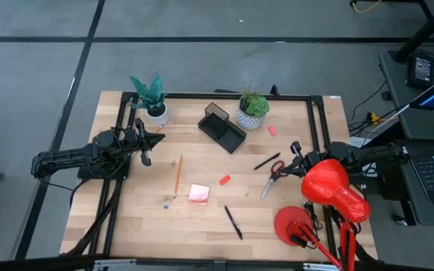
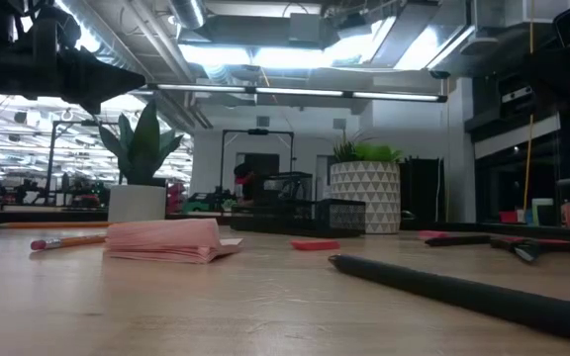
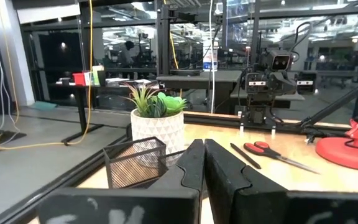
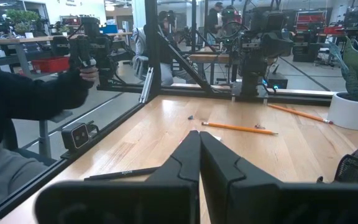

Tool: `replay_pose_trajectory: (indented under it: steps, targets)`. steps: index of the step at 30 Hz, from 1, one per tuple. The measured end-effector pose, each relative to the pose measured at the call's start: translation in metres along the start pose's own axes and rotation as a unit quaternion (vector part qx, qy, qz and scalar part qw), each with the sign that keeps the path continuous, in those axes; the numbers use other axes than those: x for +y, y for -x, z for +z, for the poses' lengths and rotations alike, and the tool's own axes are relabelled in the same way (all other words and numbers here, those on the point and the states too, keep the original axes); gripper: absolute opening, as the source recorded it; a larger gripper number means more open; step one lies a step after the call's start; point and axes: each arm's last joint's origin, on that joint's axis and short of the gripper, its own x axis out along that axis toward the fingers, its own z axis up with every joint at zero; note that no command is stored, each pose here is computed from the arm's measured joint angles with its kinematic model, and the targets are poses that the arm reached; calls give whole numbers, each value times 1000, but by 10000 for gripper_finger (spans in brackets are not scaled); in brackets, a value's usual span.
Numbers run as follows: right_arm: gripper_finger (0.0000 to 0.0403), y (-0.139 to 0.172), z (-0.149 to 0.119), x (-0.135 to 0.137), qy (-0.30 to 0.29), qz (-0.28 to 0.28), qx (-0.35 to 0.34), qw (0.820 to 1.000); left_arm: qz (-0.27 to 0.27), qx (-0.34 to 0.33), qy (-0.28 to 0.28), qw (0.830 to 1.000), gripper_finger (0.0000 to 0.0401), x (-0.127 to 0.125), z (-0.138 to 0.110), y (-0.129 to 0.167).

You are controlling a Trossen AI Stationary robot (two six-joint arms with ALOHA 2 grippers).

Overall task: Pick and place office supplies into organizer
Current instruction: Put the pink eraser into the black desk organizer

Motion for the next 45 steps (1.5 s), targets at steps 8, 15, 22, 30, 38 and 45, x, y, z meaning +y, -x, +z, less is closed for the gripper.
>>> replay_pose_trajectory:
  steps: [8, 15, 22, 30, 38, 45]
  targets:
    - [12, 0, 0, 0, 2, 0, -1, 1000, -5, 1, 8, 1000, 6, 0, 0, 0]
    - [12, 0, 6, -2, 4, -37, -32, 999, -101, 10, 42, 994, 4, -6, -1, 1]
    - [12, 1, 11, -3, 39, -58, -55, 996, -81, 43, 25, 996, 2, -5, -5, -5]
    - [12, 2, 11, -9, 38, -153, -53, 986, -73, 71, -11, 995, 2, -7, 22, -20]
    - [12, 4, 29, -13, 22, -207, -63, 976, -28, 121, -68, 990, 2, -8, 39, -46]
    - [12, -5, 49, -23, 7, -264, 23, 964, -35, 159, -78, 984, 3, -10, 37, -61]
